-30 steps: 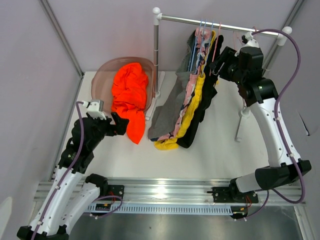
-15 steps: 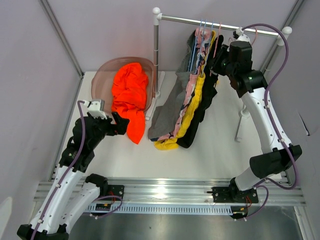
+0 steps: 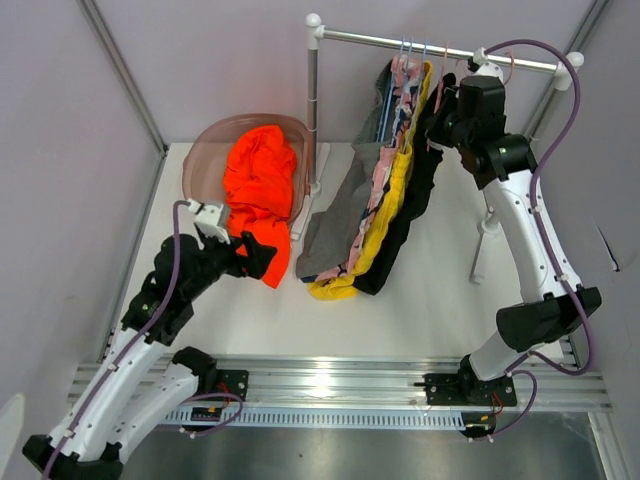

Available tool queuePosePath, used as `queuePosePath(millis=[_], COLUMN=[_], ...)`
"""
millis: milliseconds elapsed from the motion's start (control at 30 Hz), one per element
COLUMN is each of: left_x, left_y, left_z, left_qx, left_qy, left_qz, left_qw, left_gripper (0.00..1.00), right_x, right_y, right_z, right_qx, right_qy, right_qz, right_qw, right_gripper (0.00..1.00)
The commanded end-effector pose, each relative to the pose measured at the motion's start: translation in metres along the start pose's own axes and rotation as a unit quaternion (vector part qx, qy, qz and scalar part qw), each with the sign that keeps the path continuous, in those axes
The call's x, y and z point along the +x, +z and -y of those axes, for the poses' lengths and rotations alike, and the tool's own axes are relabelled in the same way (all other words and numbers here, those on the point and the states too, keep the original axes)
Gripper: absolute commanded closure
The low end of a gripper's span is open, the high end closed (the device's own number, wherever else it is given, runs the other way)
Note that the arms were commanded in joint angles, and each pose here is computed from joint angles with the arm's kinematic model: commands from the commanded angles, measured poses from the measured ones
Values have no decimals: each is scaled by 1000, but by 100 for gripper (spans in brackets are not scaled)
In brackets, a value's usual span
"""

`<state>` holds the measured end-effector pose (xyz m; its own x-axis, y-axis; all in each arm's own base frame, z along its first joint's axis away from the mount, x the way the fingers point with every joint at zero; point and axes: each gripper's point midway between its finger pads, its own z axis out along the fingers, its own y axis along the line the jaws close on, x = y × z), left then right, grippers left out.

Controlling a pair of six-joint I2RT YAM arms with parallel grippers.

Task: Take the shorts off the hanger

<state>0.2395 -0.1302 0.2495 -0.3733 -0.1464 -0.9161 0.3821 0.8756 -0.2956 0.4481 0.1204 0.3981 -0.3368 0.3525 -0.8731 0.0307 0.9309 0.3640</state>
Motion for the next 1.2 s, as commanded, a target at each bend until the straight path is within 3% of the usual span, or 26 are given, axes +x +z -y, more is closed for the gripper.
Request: queuePosePath(millis=[0,233,433,700,967,1167], left_x=[-45,-85,-68,-59,-56,-59], left_y=[-10,-20,4,63,67,38], left_z=[55,173,254,308,342,350], left_qx=[92,267,355,358,382,395], left_qy=[50,84,112,79,73,74], left_qz=[50,78,62,52,47,38], left_qw=[993,957,926,929,920,915], left_gripper=[5,5,4,5,5,4], right_x=[-56,-73,-62,-37,-24,-20], right_y=[-48,-99,-136,-170,-180,-173], right_z=[-2,5,-3,-21,-17,-17], right_qx=[-1,6,-20,-64,-73,-70], right_qy=[-5,12,30,66,78,69], right_qz=[81,109,102,83,80,76], right_qw=[997,994,994,992,991,992], right_gripper=[100,100,100,100,100,100])
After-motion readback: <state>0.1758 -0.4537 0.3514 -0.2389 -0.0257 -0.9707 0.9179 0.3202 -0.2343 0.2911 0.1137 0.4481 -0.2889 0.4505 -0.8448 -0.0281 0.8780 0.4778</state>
